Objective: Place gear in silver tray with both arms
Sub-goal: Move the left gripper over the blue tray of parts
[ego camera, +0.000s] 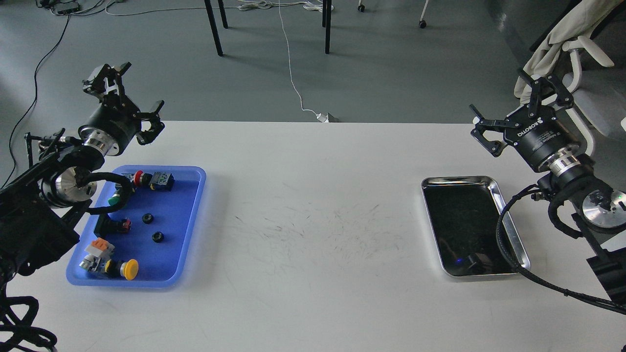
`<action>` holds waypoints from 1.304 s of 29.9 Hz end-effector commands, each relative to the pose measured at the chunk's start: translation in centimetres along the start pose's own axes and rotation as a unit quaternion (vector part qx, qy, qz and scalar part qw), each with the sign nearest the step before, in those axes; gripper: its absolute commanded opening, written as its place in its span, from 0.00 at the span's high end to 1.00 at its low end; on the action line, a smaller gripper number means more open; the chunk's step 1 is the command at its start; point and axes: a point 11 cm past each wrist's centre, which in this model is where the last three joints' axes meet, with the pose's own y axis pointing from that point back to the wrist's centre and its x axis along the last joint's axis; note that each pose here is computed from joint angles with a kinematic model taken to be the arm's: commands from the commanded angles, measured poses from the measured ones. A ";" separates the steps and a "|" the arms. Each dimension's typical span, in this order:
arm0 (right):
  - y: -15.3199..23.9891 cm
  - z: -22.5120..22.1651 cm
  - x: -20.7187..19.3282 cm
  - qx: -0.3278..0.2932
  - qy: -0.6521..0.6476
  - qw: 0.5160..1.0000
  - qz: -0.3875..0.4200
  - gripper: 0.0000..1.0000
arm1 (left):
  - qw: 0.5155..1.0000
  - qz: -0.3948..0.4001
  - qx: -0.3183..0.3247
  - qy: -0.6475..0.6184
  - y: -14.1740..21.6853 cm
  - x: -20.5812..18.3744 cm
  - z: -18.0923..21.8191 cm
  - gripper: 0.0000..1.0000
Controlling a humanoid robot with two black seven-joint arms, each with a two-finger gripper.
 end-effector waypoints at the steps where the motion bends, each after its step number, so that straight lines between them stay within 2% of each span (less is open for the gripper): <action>1: 0.0 0.5 0.3 0.000 -0.008 1.000 0.002 0.00 | 1.000 -0.006 0.005 -0.008 0.2 0.0 -0.1 0.01; 15: -0.3 1.7 0.3 -0.003 -0.021 1.000 0.002 0.00 | 0.999 -0.036 0.007 -0.003 -0.3 -2.0 0.1 0.01; 23: -0.5 1.7 -0.1 -0.005 -0.019 1.000 -0.005 0.00 | 0.997 -0.066 -0.007 -0.039 1.0 -2.4 4.1 0.01; 30: -0.5 1.6 -0.6 -0.007 -0.015 1.000 -0.014 0.00 | 0.987 -0.092 0.021 -0.129 4.1 -2.4 7.4 0.01; 39: -0.5 1.6 -0.8 -0.009 -0.012 1.000 -0.017 0.00 | 0.951 -0.156 0.049 -0.263 8.9 -5.3 11.6 0.01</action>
